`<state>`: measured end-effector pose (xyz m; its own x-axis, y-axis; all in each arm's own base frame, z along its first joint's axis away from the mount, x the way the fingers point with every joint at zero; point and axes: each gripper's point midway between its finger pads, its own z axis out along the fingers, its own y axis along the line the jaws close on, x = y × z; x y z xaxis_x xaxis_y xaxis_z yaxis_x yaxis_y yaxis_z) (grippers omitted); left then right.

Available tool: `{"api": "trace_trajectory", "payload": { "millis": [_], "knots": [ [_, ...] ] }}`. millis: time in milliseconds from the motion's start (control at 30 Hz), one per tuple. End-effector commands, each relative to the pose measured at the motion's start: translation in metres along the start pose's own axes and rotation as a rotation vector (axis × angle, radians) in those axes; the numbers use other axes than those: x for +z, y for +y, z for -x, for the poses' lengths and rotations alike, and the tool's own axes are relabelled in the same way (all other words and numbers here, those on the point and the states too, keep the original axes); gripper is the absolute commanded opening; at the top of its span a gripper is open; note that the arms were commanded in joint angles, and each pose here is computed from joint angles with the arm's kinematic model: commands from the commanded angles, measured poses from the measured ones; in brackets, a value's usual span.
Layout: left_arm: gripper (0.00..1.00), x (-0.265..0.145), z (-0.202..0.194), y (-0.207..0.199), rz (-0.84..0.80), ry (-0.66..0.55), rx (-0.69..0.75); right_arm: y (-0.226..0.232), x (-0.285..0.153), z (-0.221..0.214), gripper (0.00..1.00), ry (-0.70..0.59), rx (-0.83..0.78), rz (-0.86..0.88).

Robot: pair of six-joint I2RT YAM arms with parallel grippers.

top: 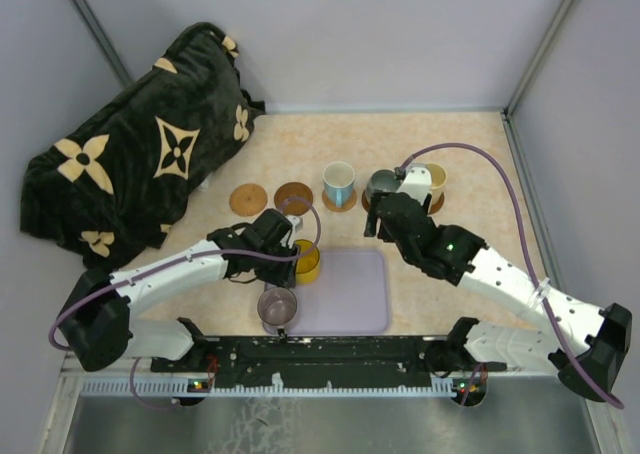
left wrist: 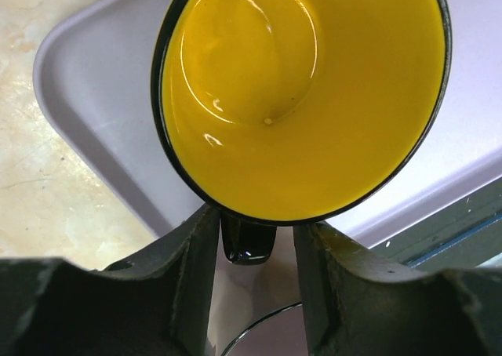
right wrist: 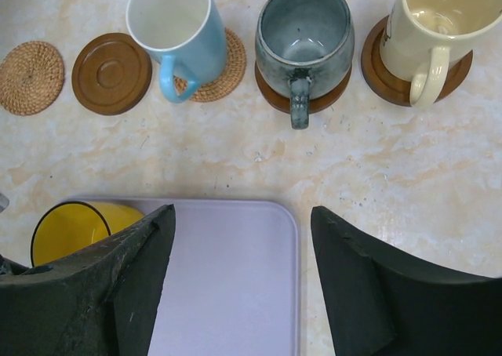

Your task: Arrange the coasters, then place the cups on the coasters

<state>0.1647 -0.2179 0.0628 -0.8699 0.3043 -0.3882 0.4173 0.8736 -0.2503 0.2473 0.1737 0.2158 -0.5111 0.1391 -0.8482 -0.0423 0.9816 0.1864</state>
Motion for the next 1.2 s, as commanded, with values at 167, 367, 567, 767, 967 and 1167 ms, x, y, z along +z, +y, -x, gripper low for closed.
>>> {"api": "trace_trajectory", "payload": {
  "millis": [167, 367, 567, 767, 967, 1167],
  "knots": [
    [0.49, 0.012, 0.010, -0.005, 0.013, -0.066, 0.008, 0.004, -0.005, 0.005, 0.70, -0.016, 0.037, 0.033],
    [0.42, 0.018, 0.008, 0.001, 0.042, -0.079, 0.002, 0.006, -0.006, 0.005, 0.70, -0.015, 0.042, 0.042],
    [0.30, 0.026, 0.004, 0.005, 0.052, -0.090, -0.012, 0.007, -0.004, 0.001, 0.70, -0.005, 0.044, 0.046],
    [0.09, 0.025, 0.012, 0.004, 0.052, -0.151, -0.032, 0.008, -0.002, -0.005, 0.70, 0.008, 0.048, 0.048],
    [0.00, 0.014, 0.027, 0.007, 0.090, -0.240, -0.043, 0.008, 0.000, -0.010, 0.69, 0.019, 0.044, 0.050],
    [0.00, -0.003, 0.045, 0.007, 0.129, -0.309, -0.044, 0.007, 0.001, -0.013, 0.69, 0.021, 0.048, 0.051]
  ]
}}
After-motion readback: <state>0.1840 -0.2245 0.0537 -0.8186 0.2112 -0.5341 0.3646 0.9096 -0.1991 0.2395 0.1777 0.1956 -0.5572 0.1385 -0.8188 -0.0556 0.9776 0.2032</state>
